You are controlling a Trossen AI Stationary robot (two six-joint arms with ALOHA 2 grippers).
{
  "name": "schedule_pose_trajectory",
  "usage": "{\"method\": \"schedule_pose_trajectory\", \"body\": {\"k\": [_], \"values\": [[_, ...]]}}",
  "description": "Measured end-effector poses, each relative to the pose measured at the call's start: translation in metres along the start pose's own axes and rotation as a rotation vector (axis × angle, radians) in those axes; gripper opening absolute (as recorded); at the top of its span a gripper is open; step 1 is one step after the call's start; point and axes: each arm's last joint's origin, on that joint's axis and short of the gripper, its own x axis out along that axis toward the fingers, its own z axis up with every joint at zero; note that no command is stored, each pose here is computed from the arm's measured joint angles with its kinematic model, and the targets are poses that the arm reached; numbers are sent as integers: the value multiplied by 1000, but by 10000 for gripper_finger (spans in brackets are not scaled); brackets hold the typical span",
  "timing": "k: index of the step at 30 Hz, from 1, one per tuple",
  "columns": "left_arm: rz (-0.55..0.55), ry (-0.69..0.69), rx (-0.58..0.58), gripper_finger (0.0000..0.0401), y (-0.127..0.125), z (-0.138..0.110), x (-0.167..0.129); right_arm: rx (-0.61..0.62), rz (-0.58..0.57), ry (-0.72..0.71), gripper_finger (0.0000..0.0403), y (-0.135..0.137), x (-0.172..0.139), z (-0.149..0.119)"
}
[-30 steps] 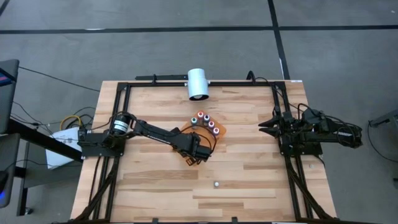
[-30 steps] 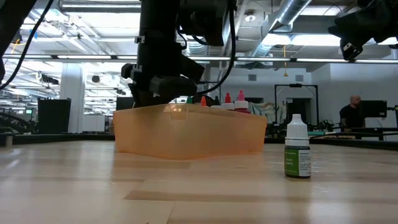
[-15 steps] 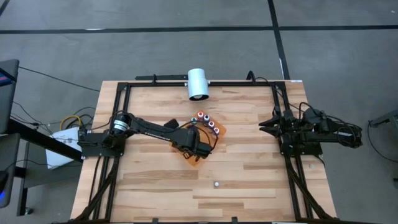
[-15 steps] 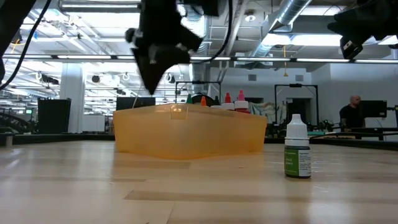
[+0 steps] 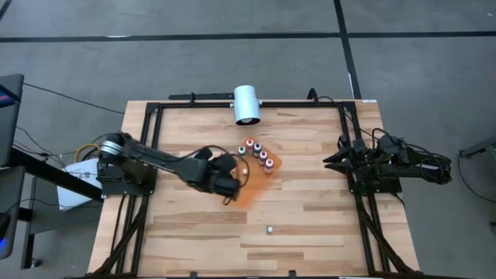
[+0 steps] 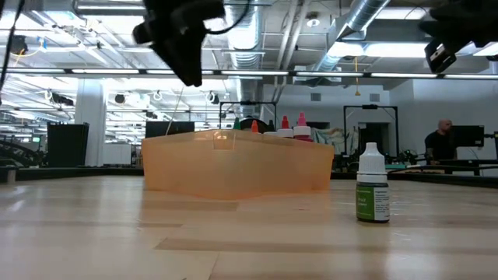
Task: Pick & Place food coloring
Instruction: Put the small green food coloring bottle into the orange bin
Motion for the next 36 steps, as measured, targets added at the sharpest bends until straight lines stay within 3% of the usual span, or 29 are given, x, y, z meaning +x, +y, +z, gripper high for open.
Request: {"method": "schedule_pose_trajectory", "body": {"k": [11,19,27,36], "values": [[-422,-256,-202,119,49,-71,11,31,69,2,75,1,9,5],[-674,-489,-357,119,89,-119,23,73,153,160,75,0,43,7],[-755,-608,-283,119,126,-147,21,14,257,258,75,24,74,54],[-734,-611,-219,119,162,-167,15,-16,232,473,75,55,122,81]]}}
